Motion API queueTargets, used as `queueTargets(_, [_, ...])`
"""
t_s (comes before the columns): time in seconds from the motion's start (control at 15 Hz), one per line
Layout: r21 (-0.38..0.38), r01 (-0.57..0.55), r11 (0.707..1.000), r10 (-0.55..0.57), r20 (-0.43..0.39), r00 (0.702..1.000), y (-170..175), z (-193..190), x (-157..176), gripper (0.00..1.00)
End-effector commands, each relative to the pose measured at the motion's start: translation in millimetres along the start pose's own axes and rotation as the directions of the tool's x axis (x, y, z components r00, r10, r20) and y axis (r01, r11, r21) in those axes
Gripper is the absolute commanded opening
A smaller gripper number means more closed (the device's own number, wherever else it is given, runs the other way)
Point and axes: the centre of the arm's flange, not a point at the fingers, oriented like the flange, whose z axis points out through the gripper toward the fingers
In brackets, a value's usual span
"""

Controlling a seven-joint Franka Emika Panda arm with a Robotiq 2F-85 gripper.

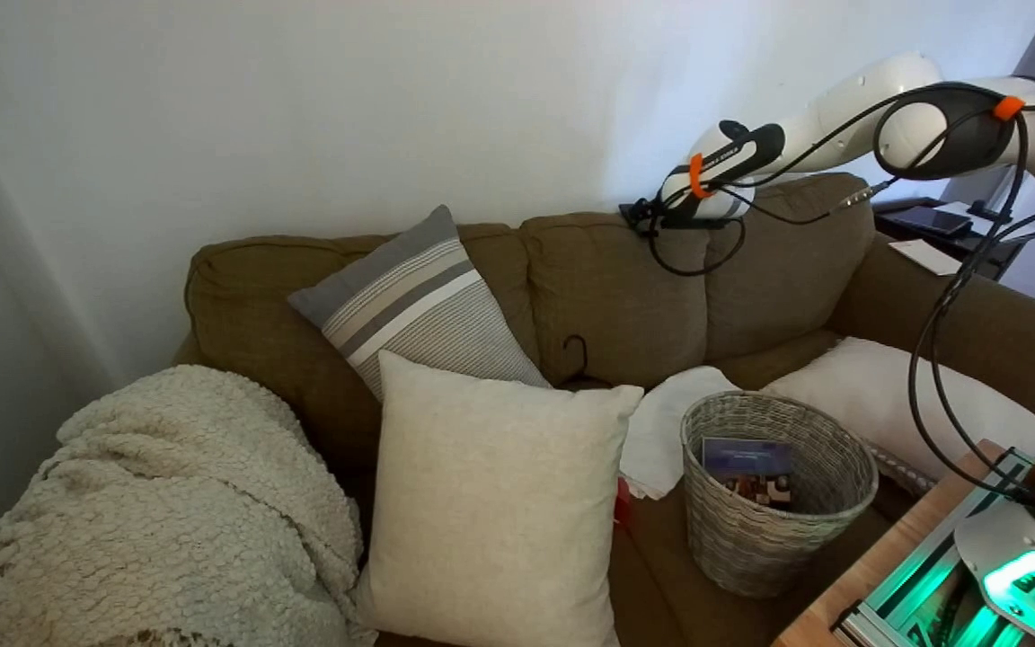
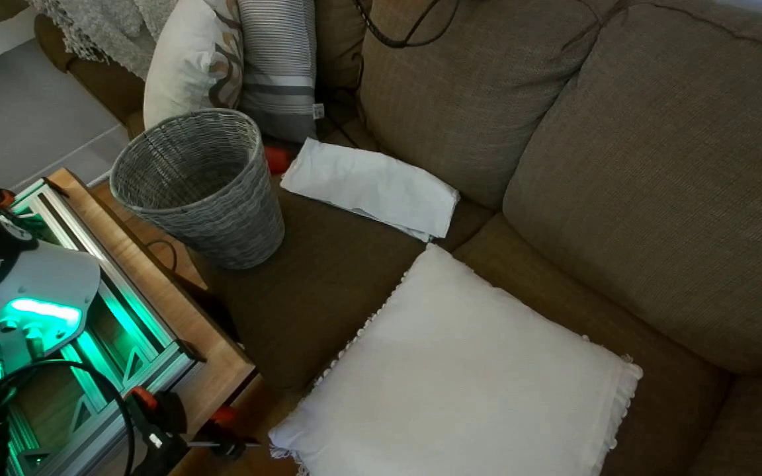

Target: Put the remote control in the basket

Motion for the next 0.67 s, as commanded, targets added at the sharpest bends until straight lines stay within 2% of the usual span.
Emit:
queueTargets(0.0, [-0.040, -0.018, 0.999, 0.018, -0.001, 1.000, -0.2, 18.2, -9.0, 0.96])
queueTargets(0.07, [-0.049, -0.014, 0.999, 0.014, 0.005, 1.000, 0.1, 20.5, -11.1, 0.74])
queueTargets(0.2, [-0.061, -0.010, 0.998, 0.011, 0.011, 1.000, 1.5, 24.1, -13.7, 0.69])
queueTargets(0.53, [-0.042, 0.029, 0.999, -0.030, -0.002, 1.000, -0.5, 24.3, -11.7, 0.29])
queueTargets(0.6, [-0.039, 0.040, 0.998, -0.040, -0.008, 0.999, -1.9, 23.3, -10.5, 0.26])
